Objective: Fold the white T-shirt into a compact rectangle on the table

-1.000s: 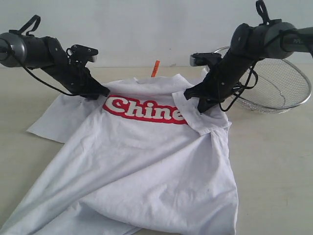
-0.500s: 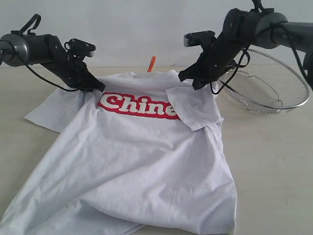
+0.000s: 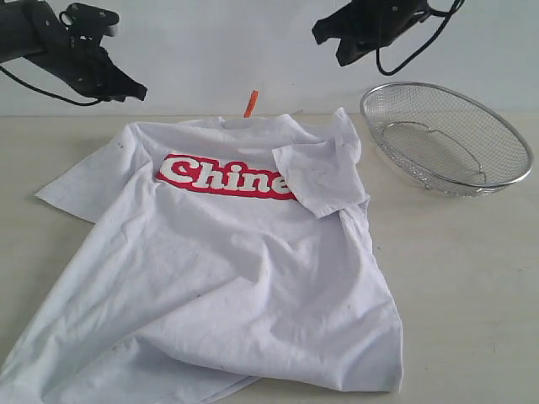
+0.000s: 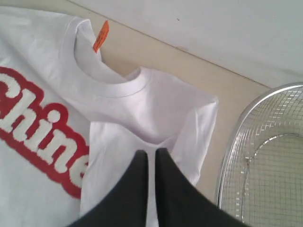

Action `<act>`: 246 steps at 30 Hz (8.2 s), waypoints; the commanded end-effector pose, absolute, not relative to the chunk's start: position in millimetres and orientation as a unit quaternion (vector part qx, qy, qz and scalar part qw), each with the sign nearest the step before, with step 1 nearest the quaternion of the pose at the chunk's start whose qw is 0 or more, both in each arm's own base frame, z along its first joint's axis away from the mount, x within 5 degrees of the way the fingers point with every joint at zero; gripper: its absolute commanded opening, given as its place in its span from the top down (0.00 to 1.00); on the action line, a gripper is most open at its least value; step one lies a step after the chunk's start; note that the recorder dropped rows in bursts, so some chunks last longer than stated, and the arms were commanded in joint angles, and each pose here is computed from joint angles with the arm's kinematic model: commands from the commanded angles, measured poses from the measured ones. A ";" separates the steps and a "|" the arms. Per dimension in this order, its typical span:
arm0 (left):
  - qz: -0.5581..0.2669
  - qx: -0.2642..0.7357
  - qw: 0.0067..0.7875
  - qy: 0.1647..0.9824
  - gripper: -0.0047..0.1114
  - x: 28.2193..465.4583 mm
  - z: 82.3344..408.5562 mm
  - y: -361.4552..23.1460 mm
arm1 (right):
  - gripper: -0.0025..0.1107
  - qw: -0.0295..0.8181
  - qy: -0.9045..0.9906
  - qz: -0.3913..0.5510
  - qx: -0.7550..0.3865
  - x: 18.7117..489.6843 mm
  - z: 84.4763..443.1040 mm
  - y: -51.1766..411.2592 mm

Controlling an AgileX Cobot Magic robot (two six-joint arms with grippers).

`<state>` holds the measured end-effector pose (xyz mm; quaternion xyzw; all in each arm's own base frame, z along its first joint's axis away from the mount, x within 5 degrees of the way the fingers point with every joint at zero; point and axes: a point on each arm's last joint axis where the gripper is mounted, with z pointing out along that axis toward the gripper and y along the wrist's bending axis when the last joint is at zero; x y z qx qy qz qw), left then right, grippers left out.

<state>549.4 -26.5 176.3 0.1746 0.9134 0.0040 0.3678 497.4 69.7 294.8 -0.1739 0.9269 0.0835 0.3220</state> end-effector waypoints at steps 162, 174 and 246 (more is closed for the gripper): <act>-0.162 0.203 0.173 0.950 0.92 333.4 83.3 -122.5 | 0.98 -0.042 0.936 0.331 -0.113 231.4 130.4 112.1; -0.171 0.206 0.164 0.949 0.92 331.5 83.3 -123.7 | 0.24 -0.010 0.947 0.277 -0.162 249.2 133.0 107.7; -0.178 0.254 0.216 0.926 0.92 321.1 156.8 -123.3 | 0.98 0.222 0.963 -0.020 -0.150 552.1 104.9 68.8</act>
